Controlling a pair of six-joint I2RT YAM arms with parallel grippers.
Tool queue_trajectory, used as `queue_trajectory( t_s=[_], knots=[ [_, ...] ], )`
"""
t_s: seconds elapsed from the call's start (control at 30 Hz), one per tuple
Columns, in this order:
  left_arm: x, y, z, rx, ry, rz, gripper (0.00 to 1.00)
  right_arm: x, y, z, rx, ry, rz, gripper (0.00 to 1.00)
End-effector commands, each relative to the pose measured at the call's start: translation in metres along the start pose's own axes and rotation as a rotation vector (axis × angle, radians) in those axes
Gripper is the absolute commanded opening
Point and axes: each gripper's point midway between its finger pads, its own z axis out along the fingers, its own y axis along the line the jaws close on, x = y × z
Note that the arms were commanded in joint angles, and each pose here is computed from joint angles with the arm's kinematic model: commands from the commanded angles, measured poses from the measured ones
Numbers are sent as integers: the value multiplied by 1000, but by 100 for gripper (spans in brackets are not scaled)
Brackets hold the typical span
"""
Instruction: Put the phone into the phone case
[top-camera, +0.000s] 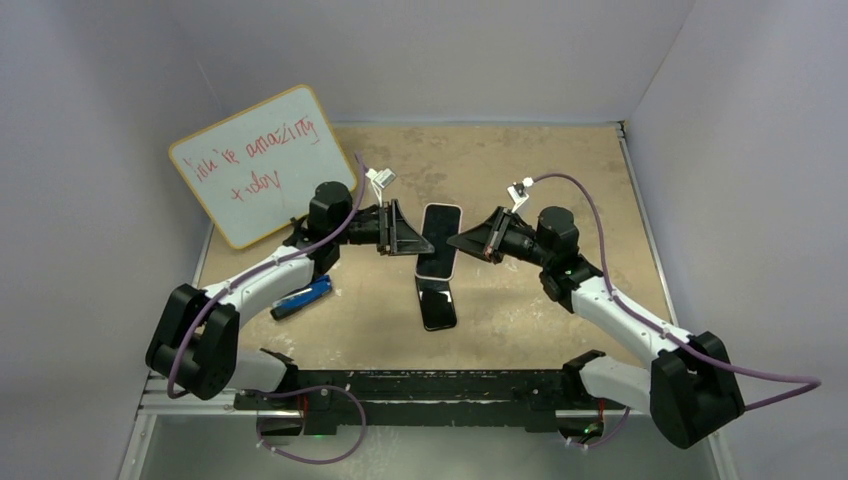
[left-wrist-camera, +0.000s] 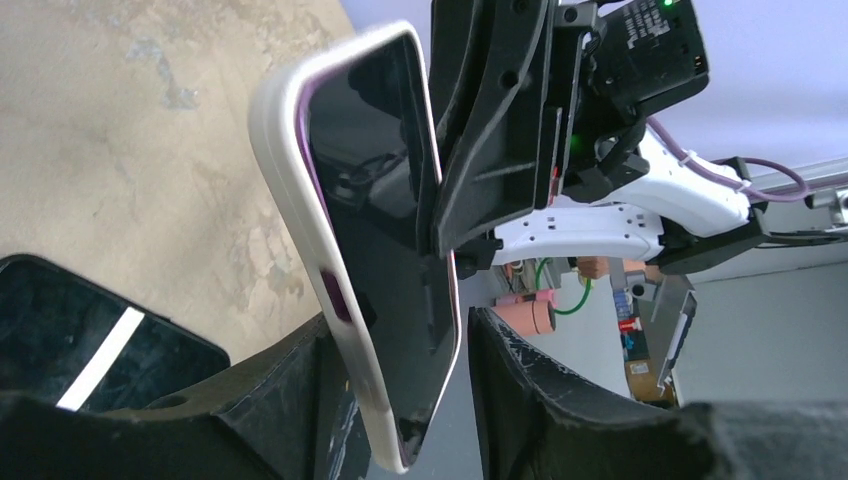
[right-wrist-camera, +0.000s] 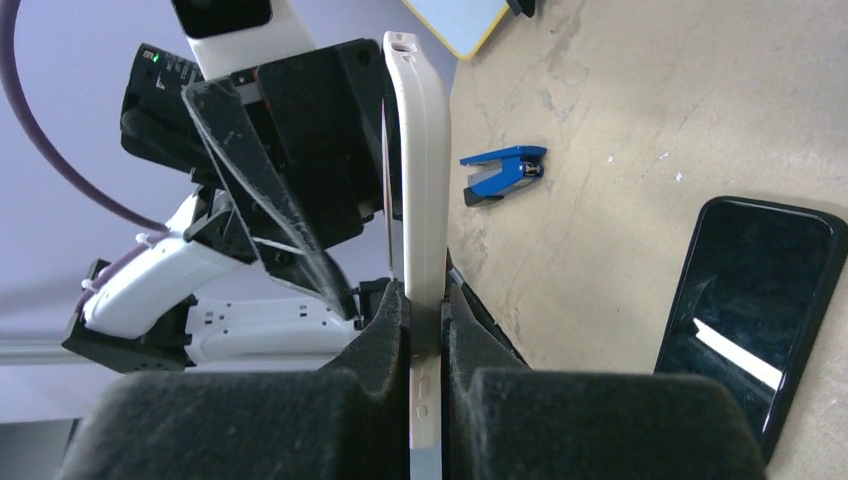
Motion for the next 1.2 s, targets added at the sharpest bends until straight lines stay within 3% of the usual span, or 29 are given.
queue_trajectory(
  t_s=[0.0,0.1,0.33,0.4,0.47,0.7,0.93,0.97,1.0,1.17],
  knots=[
    [13,16,-5,-83,22,1,40,-21,10,4,-25,-101,-8,0],
    [19,20,-4,-81,45,-28,32,-24,0,7,8,-112,4,0],
    [26,27,-3,-115,97,-77,33,-26,-12,8,56,-127,7,0],
    [31,33,-3,-137,113,-108,21,-26,-17,8,76,-131,13,0],
    [35,40,-3,-163,123,-127,0,-25,-22,10,86,-123,16,0],
    [37,50,-5,-302,148,-93,0,-16,-39,14,132,-71,16,0],
    [22,40,-11,-341,108,18,48,-6,-49,10,175,-17,30,0],
    [20,39,-13,-349,104,36,66,-4,-53,7,198,-3,22,0],
    [17,38,-15,-362,95,58,77,-2,-57,4,229,12,12,0],
    [-1,34,-35,-492,44,183,88,6,-90,-23,423,80,-38,0]
  ],
)
